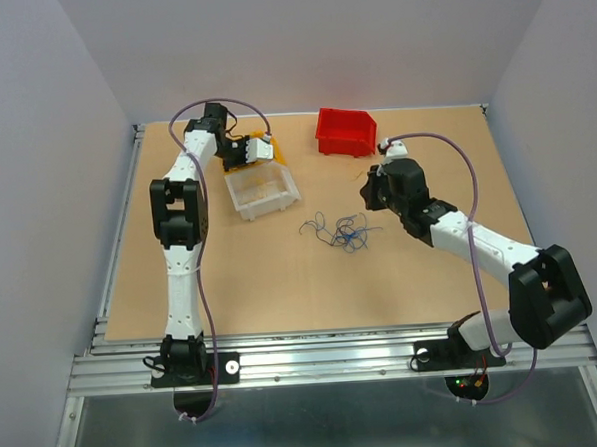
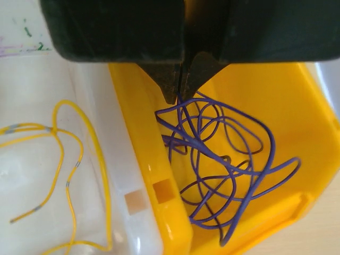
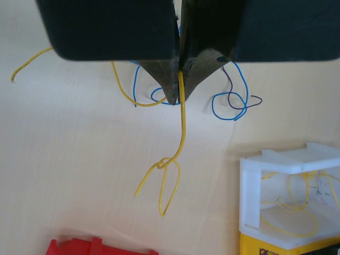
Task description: Untangle the cables
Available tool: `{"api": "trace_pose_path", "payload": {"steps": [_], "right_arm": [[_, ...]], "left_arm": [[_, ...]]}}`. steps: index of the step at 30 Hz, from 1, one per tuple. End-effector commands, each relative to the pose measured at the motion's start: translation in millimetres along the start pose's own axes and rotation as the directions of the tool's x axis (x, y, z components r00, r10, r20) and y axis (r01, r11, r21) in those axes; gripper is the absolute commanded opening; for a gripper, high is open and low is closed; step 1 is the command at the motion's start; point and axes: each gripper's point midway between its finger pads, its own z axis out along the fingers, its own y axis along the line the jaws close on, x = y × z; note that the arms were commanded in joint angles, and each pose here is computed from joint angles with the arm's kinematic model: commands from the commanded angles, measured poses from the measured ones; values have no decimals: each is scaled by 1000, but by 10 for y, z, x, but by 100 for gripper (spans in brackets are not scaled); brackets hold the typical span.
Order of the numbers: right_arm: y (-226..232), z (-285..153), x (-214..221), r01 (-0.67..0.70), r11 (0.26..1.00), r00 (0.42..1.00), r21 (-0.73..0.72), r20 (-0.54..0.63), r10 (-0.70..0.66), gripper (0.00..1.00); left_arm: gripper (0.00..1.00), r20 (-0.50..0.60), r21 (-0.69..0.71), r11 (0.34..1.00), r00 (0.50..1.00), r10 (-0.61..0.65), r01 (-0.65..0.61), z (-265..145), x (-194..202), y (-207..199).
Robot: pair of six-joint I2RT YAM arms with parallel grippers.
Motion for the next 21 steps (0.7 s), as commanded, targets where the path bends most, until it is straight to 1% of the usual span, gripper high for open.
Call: {"api": "trace_pose_path", "payload": {"steps": [1,2,6,8,9,10,12,13,14,15,16,18,20,21], "right_arm": [[196,5,-426,-17,998,995,-61,94,23,1],[205,12,-424,-17,998,995,-66,92,23,1],[251,36,-409,-14,996,996,-85,84,21,1],[263,60,-389,-13,996,997,-94,75,20,0],[265,67,-385,-13,995,997,-94,73,20,1],[284,75,-382,-12,995,997,-102,71,19,0],[282,87,-378,-11,995,997,-103,69,18,1],[284,87,-377,-11,995,998,-104,68,18,0],[288,90,-378,-11,994,998,-105,68,18,1],[291,90,-381,-11,994,997,-107,69,18,1],[297,89,-380,-10,994,998,-110,68,18,1],[301,89,-374,-8,994,998,-111,68,16,0],[293,86,-374,-7,994,998,-110,68,15,1],[292,87,-370,-7,994,998,-110,68,15,1]], "left_arm": [[0,-11,155,986,998,58,-55,-249,-93,-388],[0,-4,180,981,997,73,-71,-309,-123,-490],[0,6,154,986,998,68,-69,-453,-229,-525],[0,8,101,994,999,51,-52,-491,-282,-412],[2,9,66,997,999,45,-45,-551,-331,-320],[12,13,31,999,1000,8,-8,-577,-362,-241],[20,18,-37,999,1000,-17,17,-666,-431,-77],[23,22,-63,996,998,-55,56,-696,-451,-33],[29,28,-112,993,999,-44,47,-763,-498,67],[32,29,-128,991,999,-42,46,-796,-515,94],[39,35,-156,987,998,-44,49,-826,-537,148],[42,37,-179,983,999,-35,41,-919,-598,162],[52,23,-196,980,999,-34,37,-973,-605,175],[55,14,-204,978,999,-35,38,-1022,-612,171]]}}
